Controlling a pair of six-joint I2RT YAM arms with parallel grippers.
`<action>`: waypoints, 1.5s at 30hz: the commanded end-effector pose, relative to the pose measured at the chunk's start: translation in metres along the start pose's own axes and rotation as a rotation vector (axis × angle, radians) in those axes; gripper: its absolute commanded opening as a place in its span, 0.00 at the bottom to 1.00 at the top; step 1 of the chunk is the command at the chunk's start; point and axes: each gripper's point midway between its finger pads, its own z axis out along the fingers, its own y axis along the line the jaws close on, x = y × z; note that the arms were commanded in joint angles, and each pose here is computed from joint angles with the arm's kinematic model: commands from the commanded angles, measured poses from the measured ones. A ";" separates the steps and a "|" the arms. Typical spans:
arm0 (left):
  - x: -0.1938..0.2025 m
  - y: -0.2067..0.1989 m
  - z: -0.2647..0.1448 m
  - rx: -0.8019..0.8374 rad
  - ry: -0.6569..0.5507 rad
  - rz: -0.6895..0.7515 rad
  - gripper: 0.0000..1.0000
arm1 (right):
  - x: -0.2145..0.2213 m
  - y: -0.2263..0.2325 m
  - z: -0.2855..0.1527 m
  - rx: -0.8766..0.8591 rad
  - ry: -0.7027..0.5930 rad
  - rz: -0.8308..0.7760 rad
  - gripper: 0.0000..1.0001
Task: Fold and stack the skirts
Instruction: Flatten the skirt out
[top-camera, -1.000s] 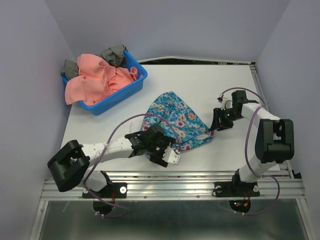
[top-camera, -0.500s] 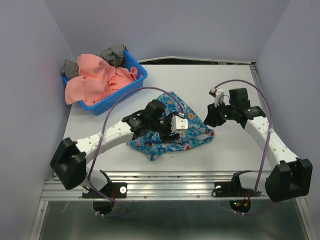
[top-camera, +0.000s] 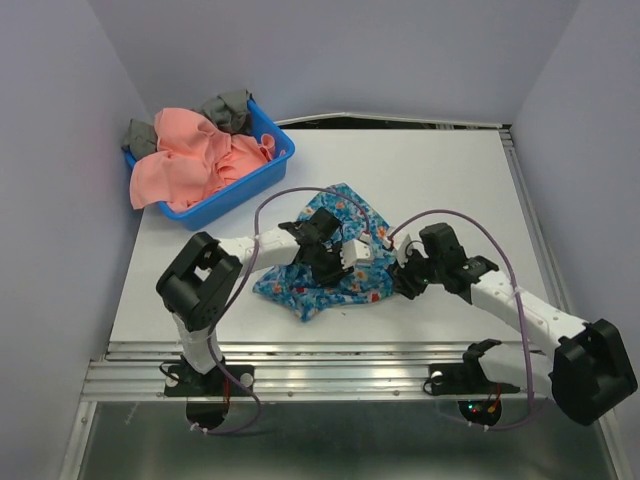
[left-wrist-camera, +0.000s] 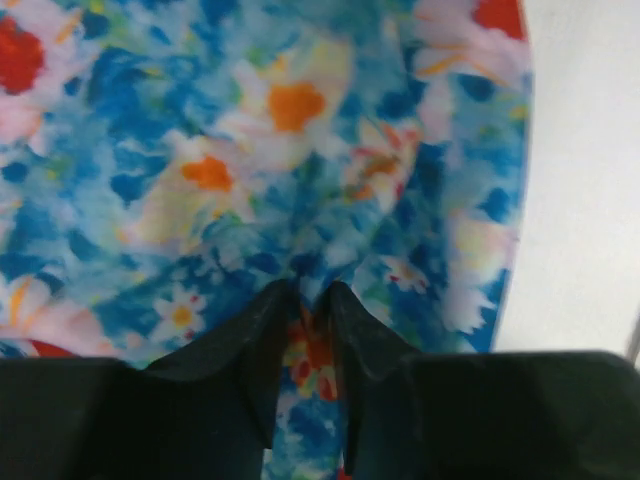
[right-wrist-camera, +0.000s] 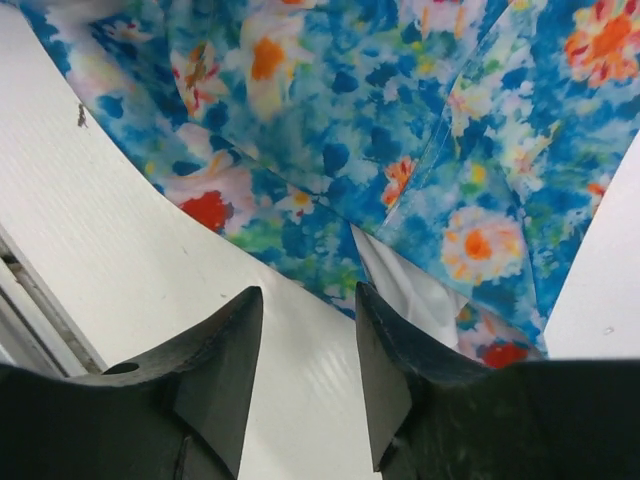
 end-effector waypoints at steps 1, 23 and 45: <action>-0.017 0.020 -0.003 0.000 -0.020 -0.040 0.26 | -0.028 -0.003 -0.003 0.062 -0.124 -0.211 0.49; -0.081 0.028 -0.044 0.249 -0.222 -0.298 0.00 | -0.036 0.032 0.072 0.012 -0.090 -0.559 0.01; 0.004 0.175 -0.051 -0.140 -0.166 -0.658 0.00 | 0.081 0.028 -0.022 -0.008 0.157 -1.037 0.01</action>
